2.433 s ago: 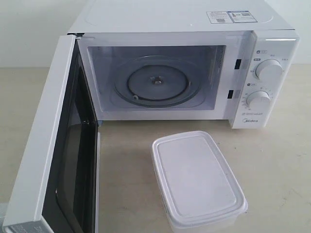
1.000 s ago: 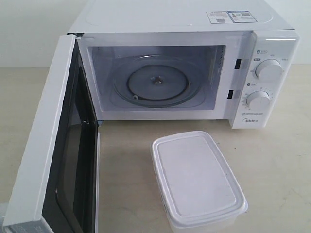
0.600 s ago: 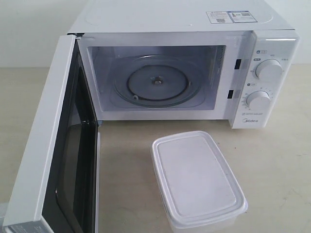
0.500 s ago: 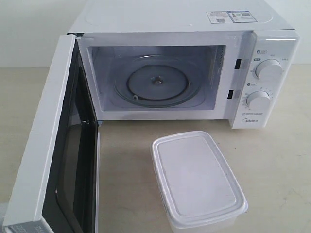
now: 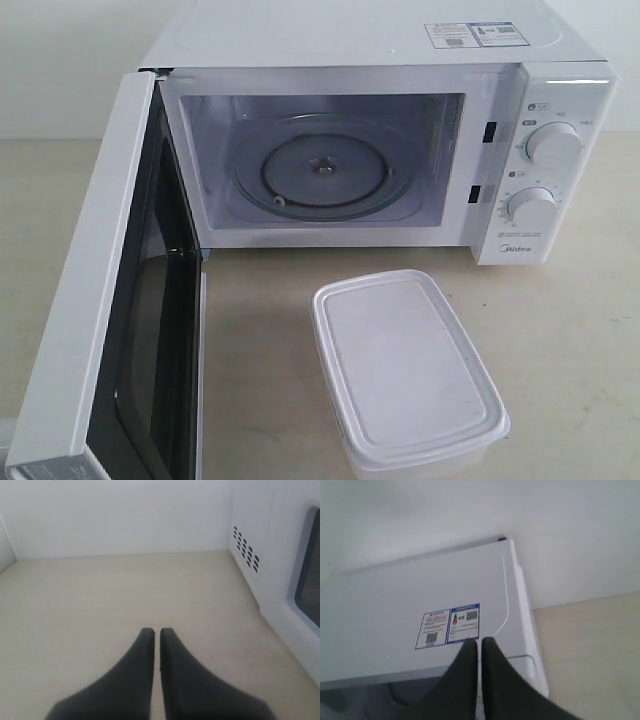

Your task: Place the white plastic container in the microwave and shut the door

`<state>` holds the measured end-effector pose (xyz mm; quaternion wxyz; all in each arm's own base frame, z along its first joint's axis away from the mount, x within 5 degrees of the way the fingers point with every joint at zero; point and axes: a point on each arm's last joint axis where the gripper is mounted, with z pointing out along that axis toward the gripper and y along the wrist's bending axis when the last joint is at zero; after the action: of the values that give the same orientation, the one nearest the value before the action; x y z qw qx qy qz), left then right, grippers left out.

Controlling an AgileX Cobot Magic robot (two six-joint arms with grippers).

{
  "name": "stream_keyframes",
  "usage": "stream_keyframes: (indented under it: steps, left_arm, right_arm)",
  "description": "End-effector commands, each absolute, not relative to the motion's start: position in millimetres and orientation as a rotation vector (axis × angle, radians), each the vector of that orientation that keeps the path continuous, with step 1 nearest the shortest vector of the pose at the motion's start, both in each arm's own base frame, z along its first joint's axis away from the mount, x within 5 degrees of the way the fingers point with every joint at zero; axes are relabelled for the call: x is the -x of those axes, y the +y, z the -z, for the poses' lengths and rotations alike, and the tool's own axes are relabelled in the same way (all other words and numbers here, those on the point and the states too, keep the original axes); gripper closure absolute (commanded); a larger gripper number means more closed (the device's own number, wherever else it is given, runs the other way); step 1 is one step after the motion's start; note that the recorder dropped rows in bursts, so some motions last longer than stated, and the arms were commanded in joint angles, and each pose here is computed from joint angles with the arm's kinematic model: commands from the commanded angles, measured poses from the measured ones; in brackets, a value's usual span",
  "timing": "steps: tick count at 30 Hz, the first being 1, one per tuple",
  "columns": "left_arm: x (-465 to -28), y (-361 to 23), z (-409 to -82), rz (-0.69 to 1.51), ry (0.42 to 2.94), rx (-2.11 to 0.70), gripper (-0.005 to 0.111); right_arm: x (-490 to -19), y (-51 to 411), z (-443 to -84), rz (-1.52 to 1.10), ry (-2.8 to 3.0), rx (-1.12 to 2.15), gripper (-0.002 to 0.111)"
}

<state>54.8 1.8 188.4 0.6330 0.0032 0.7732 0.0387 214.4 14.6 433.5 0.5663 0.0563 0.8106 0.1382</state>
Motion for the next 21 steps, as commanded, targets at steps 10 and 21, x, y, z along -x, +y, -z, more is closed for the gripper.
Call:
stream_keyframes:
  steps: [10, 21]
  left_arm:
    - [-54.7, 1.5, -187.4, -0.072, 1.769, 0.007, 0.102]
    - [-54.7, 1.5, -187.4, -0.072, 1.769, 0.007, 0.102]
  right_arm:
    - [-229.3, 45.3, -396.5, -0.63, 2.219, 0.197, 0.108]
    - [-225.7, 66.1, -302.5, -0.54, 2.159, 0.045, 0.108]
